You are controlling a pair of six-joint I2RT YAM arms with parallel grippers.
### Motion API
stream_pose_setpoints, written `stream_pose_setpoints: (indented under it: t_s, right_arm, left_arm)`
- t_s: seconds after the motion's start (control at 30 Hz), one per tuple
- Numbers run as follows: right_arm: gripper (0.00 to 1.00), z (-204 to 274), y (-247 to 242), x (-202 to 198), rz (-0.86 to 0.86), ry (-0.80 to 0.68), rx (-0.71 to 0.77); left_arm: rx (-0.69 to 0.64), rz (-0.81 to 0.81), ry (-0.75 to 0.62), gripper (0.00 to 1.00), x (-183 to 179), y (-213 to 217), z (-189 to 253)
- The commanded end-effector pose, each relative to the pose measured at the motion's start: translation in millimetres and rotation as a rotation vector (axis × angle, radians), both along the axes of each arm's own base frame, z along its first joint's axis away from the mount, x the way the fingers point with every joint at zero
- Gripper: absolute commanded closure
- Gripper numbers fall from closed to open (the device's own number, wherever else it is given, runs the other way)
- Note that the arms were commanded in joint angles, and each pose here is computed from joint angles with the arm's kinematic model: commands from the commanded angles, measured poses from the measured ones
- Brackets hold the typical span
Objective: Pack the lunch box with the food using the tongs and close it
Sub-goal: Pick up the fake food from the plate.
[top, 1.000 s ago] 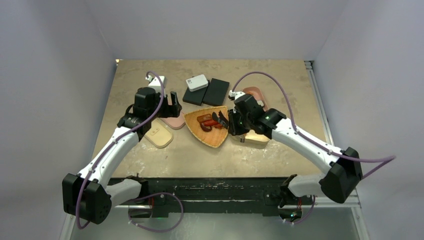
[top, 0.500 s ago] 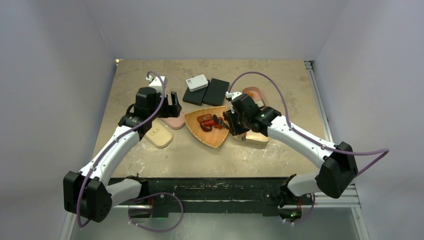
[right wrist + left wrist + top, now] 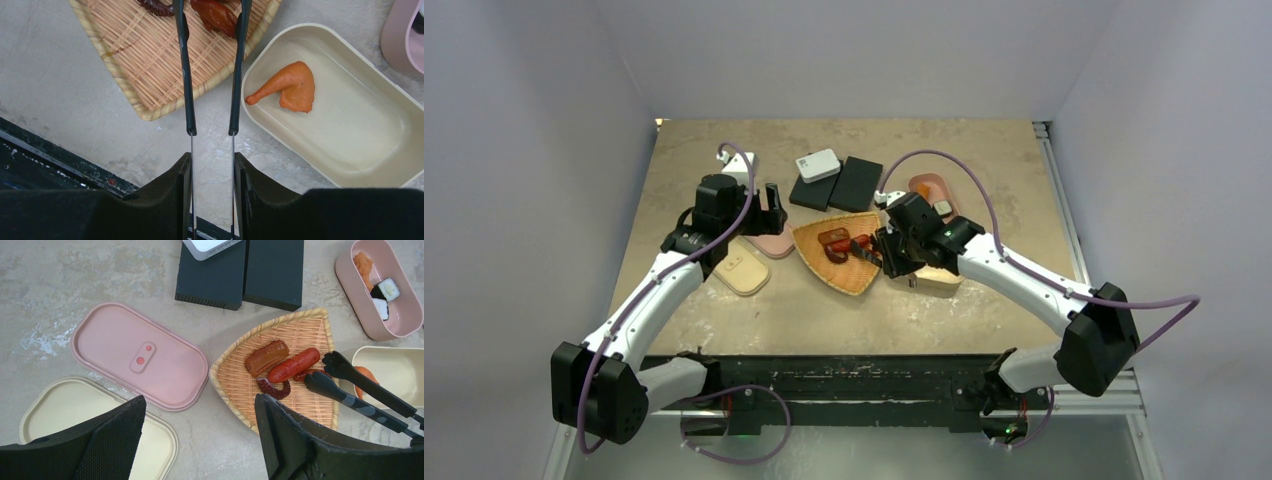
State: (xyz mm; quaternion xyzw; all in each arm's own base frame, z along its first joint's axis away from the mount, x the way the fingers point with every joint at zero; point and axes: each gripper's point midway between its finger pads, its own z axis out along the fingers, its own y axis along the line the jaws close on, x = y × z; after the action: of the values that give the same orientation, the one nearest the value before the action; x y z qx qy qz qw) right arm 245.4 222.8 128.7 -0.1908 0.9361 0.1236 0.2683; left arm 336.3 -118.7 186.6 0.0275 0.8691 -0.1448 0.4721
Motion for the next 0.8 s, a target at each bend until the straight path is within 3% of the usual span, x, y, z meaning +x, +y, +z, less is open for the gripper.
stream_pose_setpoints:
  t_s: [0.0, 0.37, 0.77]
  right_arm:
    - [0.64, 3.1, 0.1, -0.7, 0.007, -0.007, 0.004]
    - [0.65, 9.3, 20.5, -15.6, 0.111, 0.025, 0.079]
    - [0.66, 5.2, 11.5, -3.1, 0.041, -0.020, -0.028]
  left_arm:
    - [0.004, -0.002, -0.027, 0.21, 2.7, 0.2, 4.6]
    - [-0.001, -0.005, -0.032, 0.21, 2.0, -0.5, 6.5]
    - [-0.008, -0.008, -0.041, 0.21, 1.1, -1.2, 9.9]
